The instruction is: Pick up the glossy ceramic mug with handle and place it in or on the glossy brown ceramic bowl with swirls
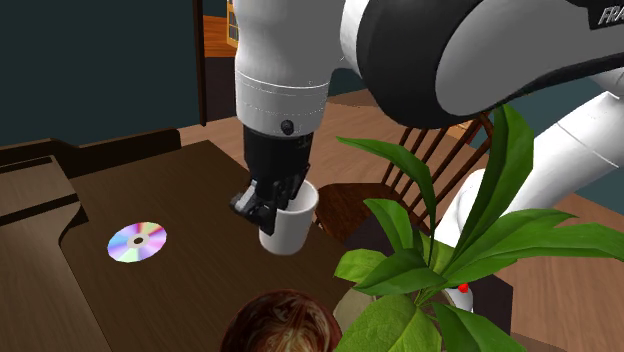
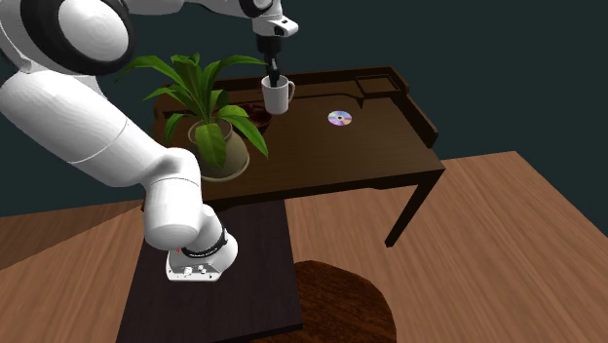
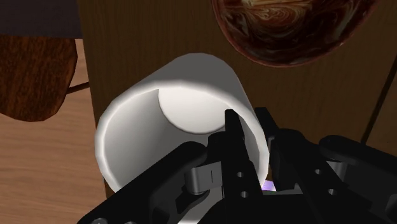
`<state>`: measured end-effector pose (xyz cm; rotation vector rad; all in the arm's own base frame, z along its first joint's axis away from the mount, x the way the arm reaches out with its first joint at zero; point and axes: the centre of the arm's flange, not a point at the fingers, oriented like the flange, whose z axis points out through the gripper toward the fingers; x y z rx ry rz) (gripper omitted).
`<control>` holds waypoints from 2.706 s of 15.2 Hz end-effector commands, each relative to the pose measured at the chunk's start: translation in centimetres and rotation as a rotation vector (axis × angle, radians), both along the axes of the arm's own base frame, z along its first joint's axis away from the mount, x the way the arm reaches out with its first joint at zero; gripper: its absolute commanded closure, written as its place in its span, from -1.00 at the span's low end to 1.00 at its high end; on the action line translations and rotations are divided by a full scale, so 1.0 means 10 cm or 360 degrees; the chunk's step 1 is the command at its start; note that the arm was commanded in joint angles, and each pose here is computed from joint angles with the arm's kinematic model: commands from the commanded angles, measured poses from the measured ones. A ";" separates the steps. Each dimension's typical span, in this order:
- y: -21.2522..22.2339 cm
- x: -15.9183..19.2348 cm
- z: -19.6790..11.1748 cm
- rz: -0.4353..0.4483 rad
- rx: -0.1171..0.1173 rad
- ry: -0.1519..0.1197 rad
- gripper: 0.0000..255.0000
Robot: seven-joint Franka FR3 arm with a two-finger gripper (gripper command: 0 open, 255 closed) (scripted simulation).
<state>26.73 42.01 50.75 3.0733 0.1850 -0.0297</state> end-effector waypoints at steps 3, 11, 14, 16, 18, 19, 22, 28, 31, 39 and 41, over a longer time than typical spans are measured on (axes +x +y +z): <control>0.40 -0.35 0.06 -0.0004 0.0000 0.0000 1.00; 1.23 -1.00 0.15 -0.0004 0.0000 0.0000 1.00; 1.31 -1.06 0.05 -0.0004 0.0000 0.0000 1.00; 1.31 -1.06 -0.06 -0.0004 0.0000 0.0000 1.00; 1.31 -1.06 -0.16 -0.0004 0.0000 0.0000 1.00; 1.31 -1.06 -0.21 -0.0004 0.0000 0.0000 1.00; 1.31 -1.06 -0.37 -0.0004 0.0000 0.0000 1.00; 1.31 -1.06 -0.69 -0.0004 0.0000 0.0000 1.00; 1.31 -1.06 -0.77 -0.0004 0.0000 0.0000 1.00; 1.31 -1.06 -0.77 -0.0004 0.0000 0.0000 -1.00; 1.31 -1.06 -0.77 -0.0004 0.0000 0.0000 -1.00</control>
